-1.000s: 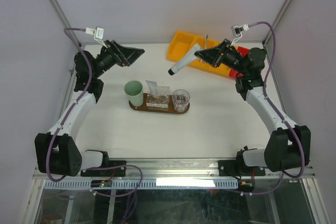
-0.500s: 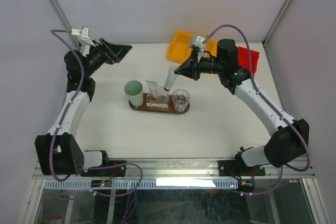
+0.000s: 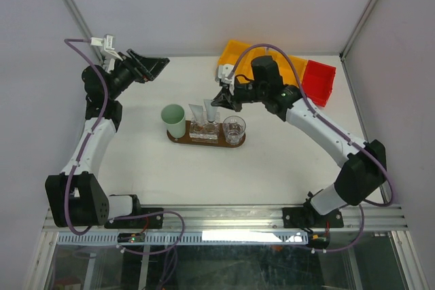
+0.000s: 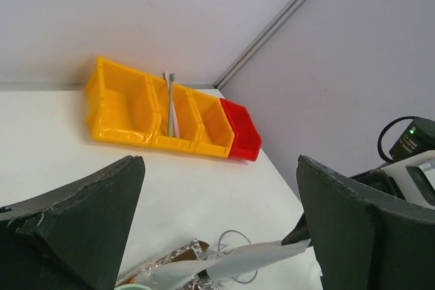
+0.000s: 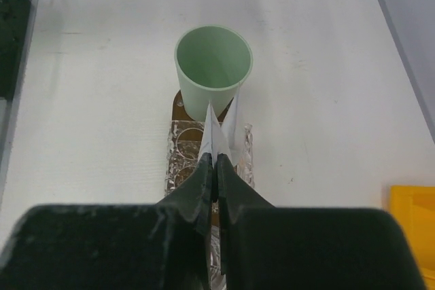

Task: Prepare toiletry sets of a toothbrush and toothpaste on the tray

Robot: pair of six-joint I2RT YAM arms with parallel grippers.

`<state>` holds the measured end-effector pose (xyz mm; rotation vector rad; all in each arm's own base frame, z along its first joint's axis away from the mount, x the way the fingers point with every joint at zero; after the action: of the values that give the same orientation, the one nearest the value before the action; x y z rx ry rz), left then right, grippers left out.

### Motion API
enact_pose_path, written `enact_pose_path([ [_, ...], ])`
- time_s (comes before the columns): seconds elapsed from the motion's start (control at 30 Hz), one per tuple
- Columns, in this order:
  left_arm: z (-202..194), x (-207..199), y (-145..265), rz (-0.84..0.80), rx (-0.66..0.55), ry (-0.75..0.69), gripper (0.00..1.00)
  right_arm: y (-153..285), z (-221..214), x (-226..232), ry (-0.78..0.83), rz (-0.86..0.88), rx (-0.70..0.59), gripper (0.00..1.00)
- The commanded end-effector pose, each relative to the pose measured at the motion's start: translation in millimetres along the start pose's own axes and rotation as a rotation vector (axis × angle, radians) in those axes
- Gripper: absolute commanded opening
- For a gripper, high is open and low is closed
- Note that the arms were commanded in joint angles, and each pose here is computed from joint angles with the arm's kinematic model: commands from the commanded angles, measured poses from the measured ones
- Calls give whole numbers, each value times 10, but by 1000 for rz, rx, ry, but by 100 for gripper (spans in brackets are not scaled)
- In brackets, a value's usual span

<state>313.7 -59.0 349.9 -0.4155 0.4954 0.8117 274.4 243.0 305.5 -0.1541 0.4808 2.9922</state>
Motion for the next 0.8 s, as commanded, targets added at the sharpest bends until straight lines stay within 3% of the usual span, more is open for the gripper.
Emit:
enact_pose_path([
  [0.0,171,-101,-3,-37,-44,-62,99,22,258,-115,149,-42,-41,0],
  [0.77,166,-121,4,-66,-46,-54,99,-153,117,-185,176,26,-48,0],
])
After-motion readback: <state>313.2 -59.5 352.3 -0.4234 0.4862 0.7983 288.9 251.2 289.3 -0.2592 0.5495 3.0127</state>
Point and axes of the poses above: each gripper's point midway between its finger pads, its own y axis back along the fingers, its own x axis along the line the jaws close on, z = x × y, the point moved 10 cm from there along y, back along the fingers, and after that the axes turned 3 degrees about -y, right-handed, at the moved point
